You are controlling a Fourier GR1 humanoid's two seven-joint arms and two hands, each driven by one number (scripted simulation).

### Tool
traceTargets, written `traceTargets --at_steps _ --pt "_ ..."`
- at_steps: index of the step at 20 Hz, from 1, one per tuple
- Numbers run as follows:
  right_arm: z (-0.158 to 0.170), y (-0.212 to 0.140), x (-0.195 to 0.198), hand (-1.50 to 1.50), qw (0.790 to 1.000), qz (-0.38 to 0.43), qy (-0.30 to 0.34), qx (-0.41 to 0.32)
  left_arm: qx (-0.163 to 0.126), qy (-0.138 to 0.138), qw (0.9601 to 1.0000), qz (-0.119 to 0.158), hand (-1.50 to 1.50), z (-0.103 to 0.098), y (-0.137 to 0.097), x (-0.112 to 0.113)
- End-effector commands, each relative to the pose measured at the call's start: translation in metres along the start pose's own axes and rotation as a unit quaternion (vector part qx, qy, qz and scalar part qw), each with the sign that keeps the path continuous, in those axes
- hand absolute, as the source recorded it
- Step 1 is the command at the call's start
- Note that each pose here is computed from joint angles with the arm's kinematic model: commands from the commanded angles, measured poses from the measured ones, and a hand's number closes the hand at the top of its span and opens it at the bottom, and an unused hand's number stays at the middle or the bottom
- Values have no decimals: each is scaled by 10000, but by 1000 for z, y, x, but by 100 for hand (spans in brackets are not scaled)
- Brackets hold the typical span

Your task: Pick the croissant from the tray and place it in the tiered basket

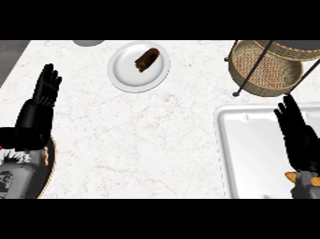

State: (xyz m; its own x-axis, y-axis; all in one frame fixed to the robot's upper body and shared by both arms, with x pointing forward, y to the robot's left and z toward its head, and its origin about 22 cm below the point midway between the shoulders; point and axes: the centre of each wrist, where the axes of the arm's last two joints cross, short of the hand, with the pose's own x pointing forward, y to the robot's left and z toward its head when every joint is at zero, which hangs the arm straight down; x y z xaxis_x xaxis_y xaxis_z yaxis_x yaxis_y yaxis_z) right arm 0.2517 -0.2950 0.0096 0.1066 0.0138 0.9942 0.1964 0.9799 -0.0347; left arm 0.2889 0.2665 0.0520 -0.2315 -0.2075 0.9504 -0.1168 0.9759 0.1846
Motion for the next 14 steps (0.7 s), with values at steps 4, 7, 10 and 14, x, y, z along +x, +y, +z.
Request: traceTargets --at_steps 4,7,10,14 --pt "18 -51 10 150 9724 -441 -654 -2196 232 632 9917 -1093 0 17 45 -15" --pt "15 -78 53 150 9018 -873 -2086 -3684 347 1002 9895 -987 0 24 41 -28" --pt "84 -123 -55 -150 8283 165 850 -5535 344 1202 9851 -1182 0 28 48 -28" --pt "113 -88 -42 -150 7878 250 581 -6126 56 1174 9849 -1272 0 30 42 -29"
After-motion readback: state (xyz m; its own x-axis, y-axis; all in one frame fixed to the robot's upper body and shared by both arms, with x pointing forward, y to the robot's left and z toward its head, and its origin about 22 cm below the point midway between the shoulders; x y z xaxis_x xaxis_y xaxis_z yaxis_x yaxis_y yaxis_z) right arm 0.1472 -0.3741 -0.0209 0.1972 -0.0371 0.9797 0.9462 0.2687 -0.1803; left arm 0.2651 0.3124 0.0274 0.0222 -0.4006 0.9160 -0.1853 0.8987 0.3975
